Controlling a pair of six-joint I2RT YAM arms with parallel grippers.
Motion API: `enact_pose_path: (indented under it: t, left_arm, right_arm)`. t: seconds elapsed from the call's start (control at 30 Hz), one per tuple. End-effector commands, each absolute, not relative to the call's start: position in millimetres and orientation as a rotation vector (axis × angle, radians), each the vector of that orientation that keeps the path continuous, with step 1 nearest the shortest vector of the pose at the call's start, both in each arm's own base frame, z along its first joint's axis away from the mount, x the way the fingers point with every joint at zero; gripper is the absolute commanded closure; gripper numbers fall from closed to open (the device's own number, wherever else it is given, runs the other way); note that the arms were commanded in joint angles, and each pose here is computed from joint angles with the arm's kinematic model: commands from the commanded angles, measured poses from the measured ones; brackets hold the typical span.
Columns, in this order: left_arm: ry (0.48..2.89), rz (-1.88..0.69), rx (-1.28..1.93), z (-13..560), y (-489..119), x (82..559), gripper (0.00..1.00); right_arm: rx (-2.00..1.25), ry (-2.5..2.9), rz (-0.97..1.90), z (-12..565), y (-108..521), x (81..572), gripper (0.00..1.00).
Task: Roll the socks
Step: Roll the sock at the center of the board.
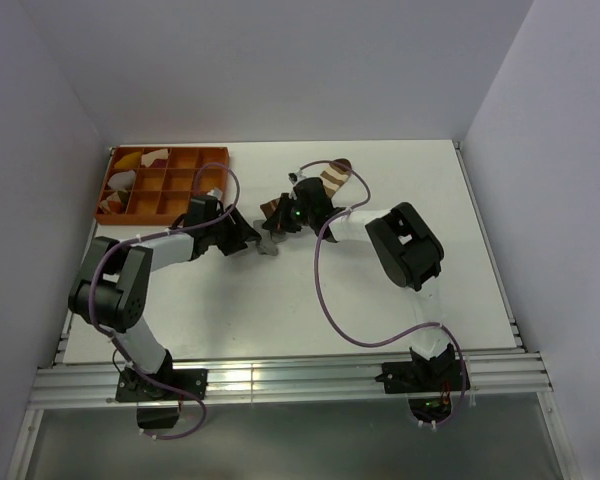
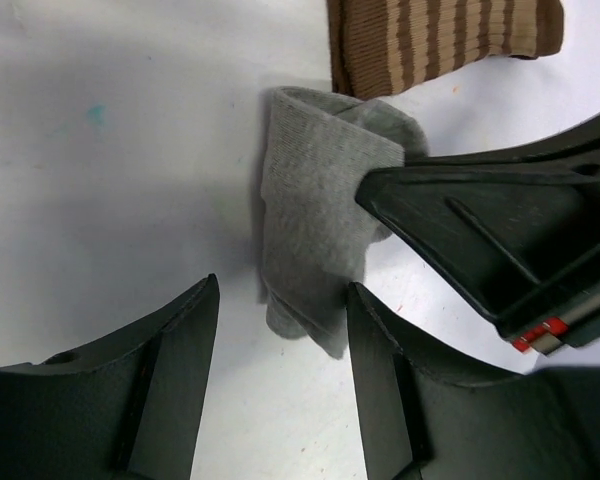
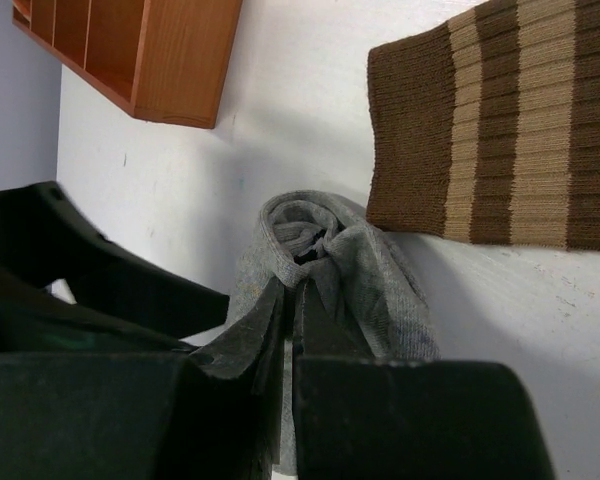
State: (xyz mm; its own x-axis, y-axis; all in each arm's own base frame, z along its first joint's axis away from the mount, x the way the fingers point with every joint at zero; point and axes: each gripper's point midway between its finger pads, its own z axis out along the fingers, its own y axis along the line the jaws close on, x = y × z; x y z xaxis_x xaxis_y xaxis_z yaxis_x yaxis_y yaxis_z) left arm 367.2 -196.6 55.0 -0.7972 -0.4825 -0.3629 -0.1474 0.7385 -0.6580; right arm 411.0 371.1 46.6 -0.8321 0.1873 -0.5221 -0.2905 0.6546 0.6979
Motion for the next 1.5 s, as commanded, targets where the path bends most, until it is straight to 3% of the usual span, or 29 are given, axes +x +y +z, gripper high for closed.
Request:
enact_pose_path:
  t: [0.0, 0.53, 0.63, 0.87, 0.97, 1.1, 1.2, 1.47]
  left_arm:
    - [2.335, -0.998, -0.445, 65.0, -212.1, 380.3, 0.42]
    - [2.378, -1.007, -0.477, 26.4, -214.6, 375.9, 0.50]
    - [2.383, -1.015, -0.492, 22.7, -214.3, 374.0, 0.60]
    - [2.422, -0.982, -0.476, 19.7, -217.8, 375.7, 1.00]
    - [2.453, -0.932, -0.458, 19.7, -216.4, 377.0, 1.00]
    - [2.505, -0.824, -0.427, 19.7, -208.0, 378.2, 1.00]
    - [2.536, -0.751, -0.404, 21.3, -202.1, 378.6, 1.00]
    - [2.603, -0.474, -0.283, 31.0, -193.9, 392.0, 1.00]
  right_arm:
    - [-0.072, 2.403, 1.039, 19.0, 359.4, 406.4, 1.00]
    - [-0.055, 2.427, 1.053, 17.4, 359.6, 403.2, 1.00]
    - [-0.050, 2.431, 1.056, 15.6, 359.6, 402.6, 1.00]
    - [-0.048, 2.422, 1.061, 20.5, 358.6, 400.8, 1.00]
    - [-0.055, 2.406, 1.051, 29.5, 356.1, 401.5, 0.92]
    - [-0.051, 2.385, 1.008, 43.6, 344.5, 401.1, 0.66]
    - [-0.044, 2.344, 0.984, 63.3, 334.0, 403.9, 0.55]
    - [0.036, 2.288, 0.889, 83.1, 302.8, 410.0, 0.55]
